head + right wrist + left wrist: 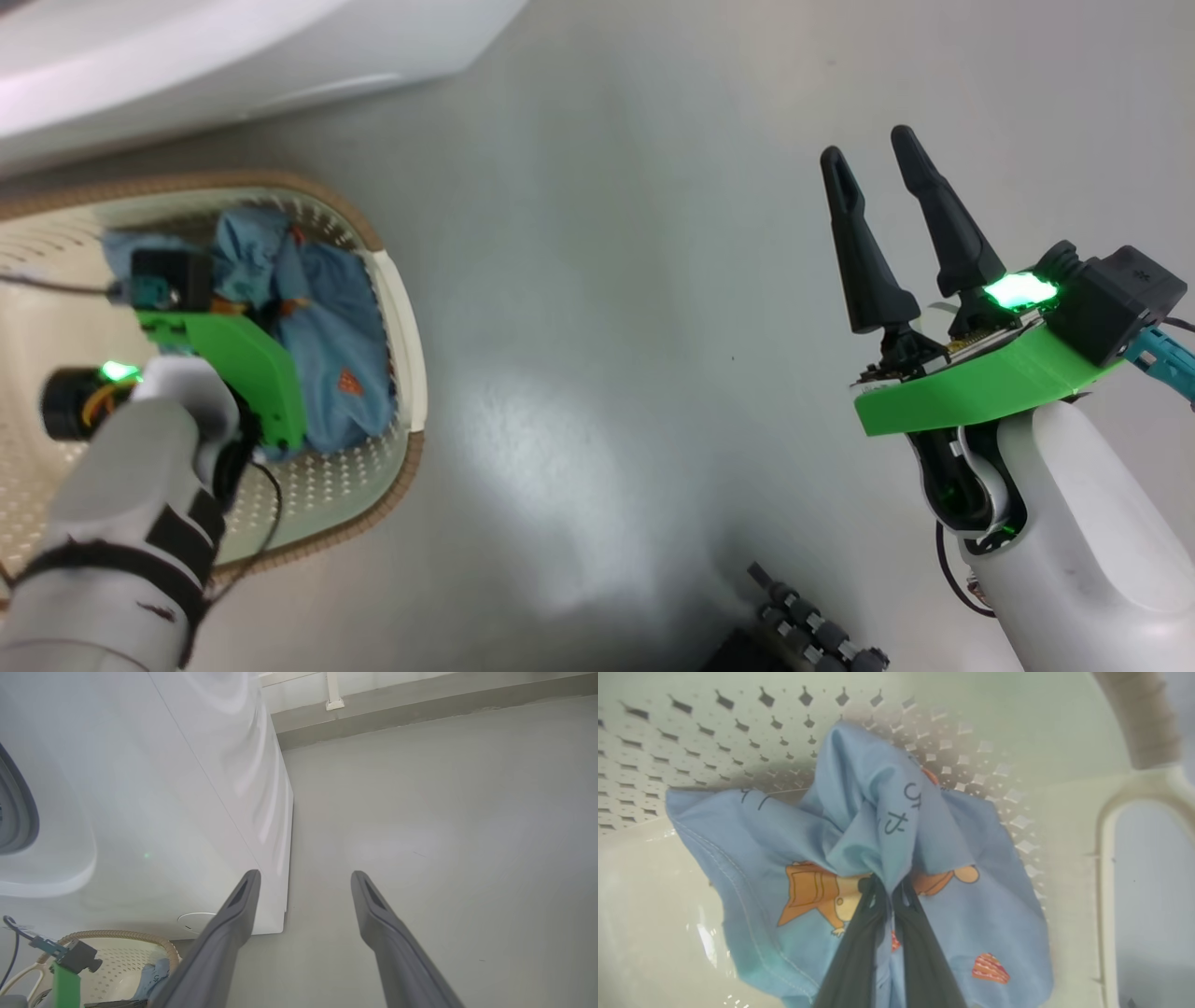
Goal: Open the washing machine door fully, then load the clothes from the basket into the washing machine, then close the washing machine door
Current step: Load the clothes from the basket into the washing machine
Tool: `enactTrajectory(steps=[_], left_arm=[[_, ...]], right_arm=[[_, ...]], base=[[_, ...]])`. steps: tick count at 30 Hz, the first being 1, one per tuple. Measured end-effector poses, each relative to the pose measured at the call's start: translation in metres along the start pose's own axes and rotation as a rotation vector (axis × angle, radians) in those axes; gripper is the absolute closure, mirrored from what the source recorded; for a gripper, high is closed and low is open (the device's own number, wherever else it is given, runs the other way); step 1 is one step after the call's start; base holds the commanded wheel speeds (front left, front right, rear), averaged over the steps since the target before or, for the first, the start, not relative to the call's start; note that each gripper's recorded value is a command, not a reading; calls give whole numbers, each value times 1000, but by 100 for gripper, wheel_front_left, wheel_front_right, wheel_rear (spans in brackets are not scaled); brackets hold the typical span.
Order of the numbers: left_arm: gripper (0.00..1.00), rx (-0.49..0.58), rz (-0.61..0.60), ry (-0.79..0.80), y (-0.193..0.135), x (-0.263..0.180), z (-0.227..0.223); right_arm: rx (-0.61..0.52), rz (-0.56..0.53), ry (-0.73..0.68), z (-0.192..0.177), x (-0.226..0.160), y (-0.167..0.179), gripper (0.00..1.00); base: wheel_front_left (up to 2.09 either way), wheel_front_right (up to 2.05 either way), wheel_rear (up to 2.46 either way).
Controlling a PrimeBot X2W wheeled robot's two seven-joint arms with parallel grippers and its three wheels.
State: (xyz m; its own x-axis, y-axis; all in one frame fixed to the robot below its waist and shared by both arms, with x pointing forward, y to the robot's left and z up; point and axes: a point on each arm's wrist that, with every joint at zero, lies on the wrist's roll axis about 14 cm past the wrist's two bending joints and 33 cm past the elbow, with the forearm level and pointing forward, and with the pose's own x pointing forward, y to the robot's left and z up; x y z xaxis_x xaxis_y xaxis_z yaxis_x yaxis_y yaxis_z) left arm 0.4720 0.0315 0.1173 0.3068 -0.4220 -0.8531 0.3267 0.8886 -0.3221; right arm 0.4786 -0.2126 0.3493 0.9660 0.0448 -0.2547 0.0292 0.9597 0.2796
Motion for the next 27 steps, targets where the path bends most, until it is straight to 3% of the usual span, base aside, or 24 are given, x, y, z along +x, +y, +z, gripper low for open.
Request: enactTrajectory(steps=[12, 27], left_arm=[[100, -44, -45, -189, -29, -50, 27], [100, -53, -62, -475, -46, -146, 59]], right_arm=[[-26, 43, -79, 42, -13, 12, 0], [-51, 86, -161, 85, -60, 26, 0]], base=[[0, 0, 0], [0, 0, 0]])
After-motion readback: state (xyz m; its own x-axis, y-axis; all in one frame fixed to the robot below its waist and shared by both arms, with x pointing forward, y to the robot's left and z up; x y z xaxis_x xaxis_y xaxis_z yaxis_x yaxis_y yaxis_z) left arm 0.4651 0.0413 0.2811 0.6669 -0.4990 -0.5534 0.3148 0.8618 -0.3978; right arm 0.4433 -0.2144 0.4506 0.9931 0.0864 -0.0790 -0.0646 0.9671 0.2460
